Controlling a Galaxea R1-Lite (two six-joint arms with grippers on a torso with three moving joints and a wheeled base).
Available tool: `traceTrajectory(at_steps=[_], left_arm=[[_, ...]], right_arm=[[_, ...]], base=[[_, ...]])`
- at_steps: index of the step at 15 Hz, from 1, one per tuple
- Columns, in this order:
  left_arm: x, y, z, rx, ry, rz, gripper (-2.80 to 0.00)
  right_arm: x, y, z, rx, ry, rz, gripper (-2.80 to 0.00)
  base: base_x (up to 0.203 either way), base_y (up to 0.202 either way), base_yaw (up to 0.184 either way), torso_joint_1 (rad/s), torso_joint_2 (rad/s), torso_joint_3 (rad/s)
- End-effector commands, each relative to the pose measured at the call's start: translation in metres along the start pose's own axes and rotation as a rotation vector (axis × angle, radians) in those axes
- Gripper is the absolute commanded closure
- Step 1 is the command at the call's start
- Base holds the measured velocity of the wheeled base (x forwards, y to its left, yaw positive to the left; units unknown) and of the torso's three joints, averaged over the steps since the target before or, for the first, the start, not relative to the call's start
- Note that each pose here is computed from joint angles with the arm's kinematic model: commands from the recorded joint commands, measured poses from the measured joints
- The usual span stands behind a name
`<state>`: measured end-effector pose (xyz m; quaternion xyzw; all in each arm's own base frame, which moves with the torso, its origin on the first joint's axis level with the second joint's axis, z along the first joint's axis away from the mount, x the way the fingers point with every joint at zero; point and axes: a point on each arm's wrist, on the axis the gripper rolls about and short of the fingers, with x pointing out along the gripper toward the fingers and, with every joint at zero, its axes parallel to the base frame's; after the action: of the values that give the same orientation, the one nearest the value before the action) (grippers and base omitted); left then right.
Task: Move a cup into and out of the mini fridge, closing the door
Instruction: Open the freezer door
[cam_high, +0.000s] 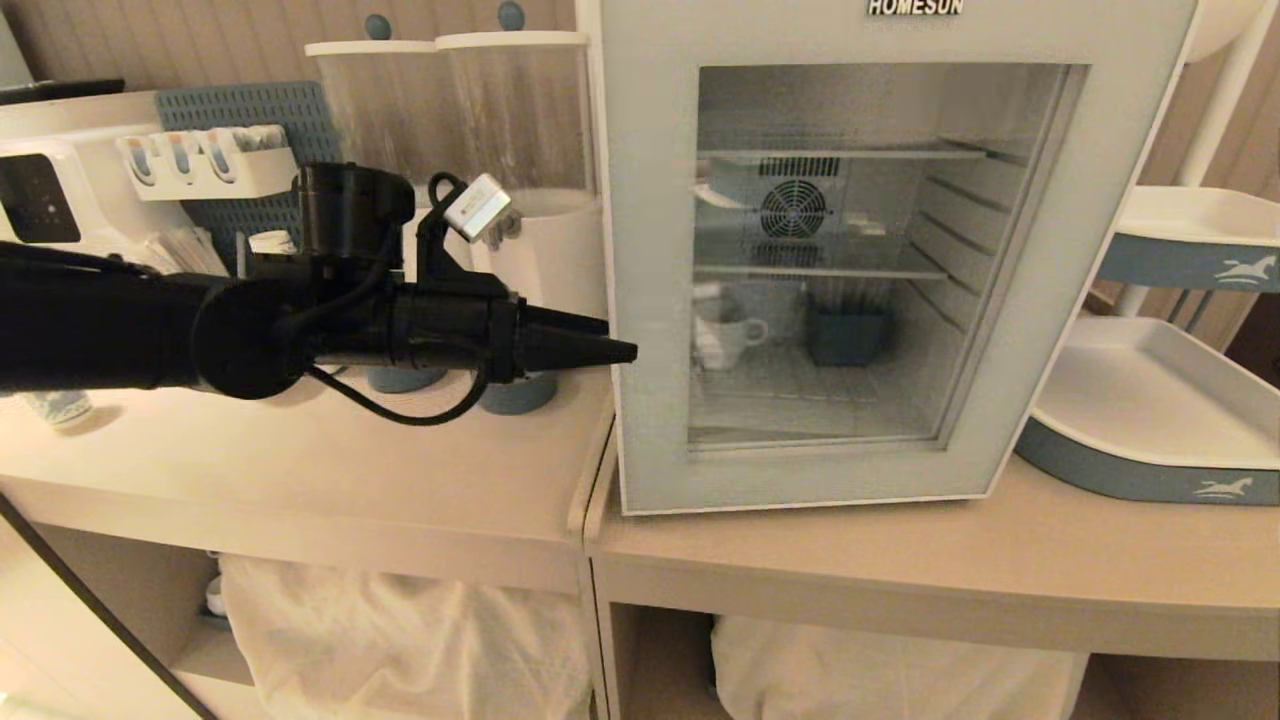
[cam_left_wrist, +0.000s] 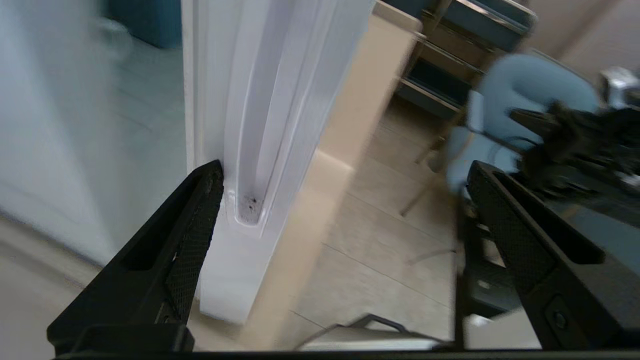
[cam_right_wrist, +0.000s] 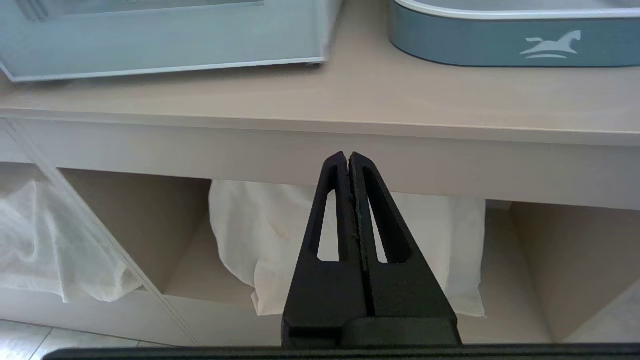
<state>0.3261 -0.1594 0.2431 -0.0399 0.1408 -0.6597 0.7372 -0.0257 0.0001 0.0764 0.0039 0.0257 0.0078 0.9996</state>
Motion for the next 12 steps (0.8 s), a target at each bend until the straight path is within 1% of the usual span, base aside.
traceTrajectory(at_steps=[1,3,6,7,8,10,11,12], left_arm=[[0.004,-0.025,0.004,0.027,-0.001,-0.046,-2.8],[0.008,-0.044,0.008,0.044,-0.002,-0.06,-2.8],[0.011,-0.089,0.016,0.056,-0.012,-0.071,-2.8],[0.011,-0.101,0.019,0.066,-0.019,-0.063,-2.8],[0.01,-0.108,0.019,0.071,-0.02,-0.059,-2.8],[0.007,-0.125,0.023,0.086,-0.032,-0.08,-2.8],[0.007,-0.13,0.023,0.075,-0.032,-0.093,-2.8],[0.008,-0.141,0.025,0.062,-0.034,-0.122,-2.8]], right_arm=[[0.0,0.0,0.0,0.0,0.001,0.001,0.0],[0.0,0.0,0.0,0.0,0.001,0.001,0.0],[0.0,0.0,0.0,0.0,0.001,0.001,0.0],[0.0,0.0,0.0,0.0,-0.004,0.0,0.0],[0.0,0.0,0.0,0.0,-0.004,0.0,0.0],[0.0,0.0,0.0,0.0,-0.004,0.0,0.0],[0.0,0.0,0.0,0.0,-0.002,0.001,0.0],[0.0,0.0,0.0,0.0,-0.002,0.001,0.0]], base=[[0.0,0.0,0.0,0.0,0.0,0.0],[0.0,0.0,0.0,0.0,0.0,0.0],[0.0,0.0,0.0,0.0,0.0,0.0],[0.0,0.0,0.0,0.0,0.0,0.0],[0.0,0.0,0.0,0.0,0.0,0.0],[0.0,0.0,0.0,0.0,0.0,0.0],[0.0,0.0,0.0,0.0,0.0,0.0],[0.0,0.0,0.0,0.0,0.0,0.0]])
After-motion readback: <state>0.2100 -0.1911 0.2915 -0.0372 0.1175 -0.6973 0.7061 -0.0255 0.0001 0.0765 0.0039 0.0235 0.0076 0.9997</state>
